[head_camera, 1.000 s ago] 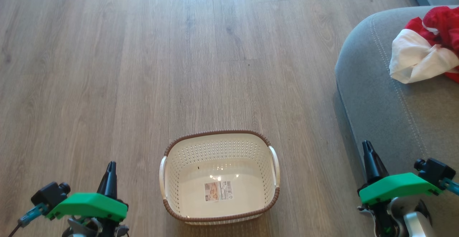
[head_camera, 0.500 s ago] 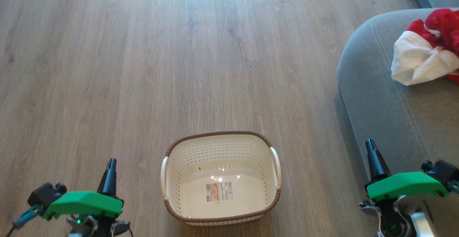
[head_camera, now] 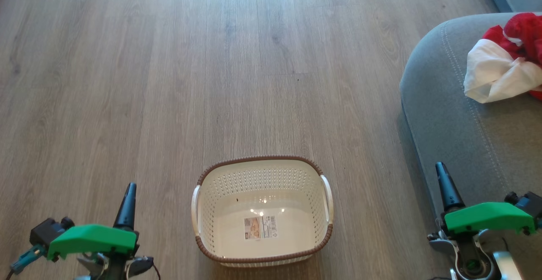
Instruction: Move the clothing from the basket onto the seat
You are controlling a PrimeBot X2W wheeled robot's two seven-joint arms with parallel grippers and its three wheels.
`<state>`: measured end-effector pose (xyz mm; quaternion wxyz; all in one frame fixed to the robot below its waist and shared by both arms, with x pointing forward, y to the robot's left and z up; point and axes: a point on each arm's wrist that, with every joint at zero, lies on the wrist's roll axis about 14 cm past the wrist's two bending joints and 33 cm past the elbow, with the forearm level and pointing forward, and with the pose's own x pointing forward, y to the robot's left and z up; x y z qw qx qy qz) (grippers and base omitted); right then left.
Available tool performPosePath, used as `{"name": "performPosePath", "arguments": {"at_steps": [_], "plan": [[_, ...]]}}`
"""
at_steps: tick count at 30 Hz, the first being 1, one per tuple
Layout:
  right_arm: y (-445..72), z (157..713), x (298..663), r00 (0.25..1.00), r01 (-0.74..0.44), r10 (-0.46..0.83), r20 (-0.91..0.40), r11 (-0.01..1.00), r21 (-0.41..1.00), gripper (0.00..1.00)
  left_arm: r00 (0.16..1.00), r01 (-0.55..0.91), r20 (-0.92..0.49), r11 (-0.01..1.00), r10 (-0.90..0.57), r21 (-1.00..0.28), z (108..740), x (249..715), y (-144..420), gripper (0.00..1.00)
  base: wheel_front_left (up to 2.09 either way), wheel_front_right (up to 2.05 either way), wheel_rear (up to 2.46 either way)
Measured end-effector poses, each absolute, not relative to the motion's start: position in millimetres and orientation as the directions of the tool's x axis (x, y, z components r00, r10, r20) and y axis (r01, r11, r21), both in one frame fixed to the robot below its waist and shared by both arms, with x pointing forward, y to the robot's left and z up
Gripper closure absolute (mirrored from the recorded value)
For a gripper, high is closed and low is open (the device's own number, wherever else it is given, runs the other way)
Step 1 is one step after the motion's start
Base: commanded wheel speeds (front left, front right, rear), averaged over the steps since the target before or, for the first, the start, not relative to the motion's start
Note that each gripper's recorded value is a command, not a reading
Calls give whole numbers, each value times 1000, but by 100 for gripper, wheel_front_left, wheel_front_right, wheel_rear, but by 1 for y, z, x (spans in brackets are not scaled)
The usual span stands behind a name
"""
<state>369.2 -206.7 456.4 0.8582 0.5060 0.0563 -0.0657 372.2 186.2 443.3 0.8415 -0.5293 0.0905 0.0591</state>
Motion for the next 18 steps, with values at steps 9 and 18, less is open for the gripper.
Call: {"name": "performPosePath", "arguments": {"at_steps": [9,18], "plan": [[-207,461,371,987,159,-52,-150,383,910,100,980,-188,-201,347,-1,-919,449,373,188,100,0,0,0],[-207,465,372,989,146,-46,-138,283,948,100,984,-169,-177,256,-10,-952,455,373,187,100,0,0,0]]}}
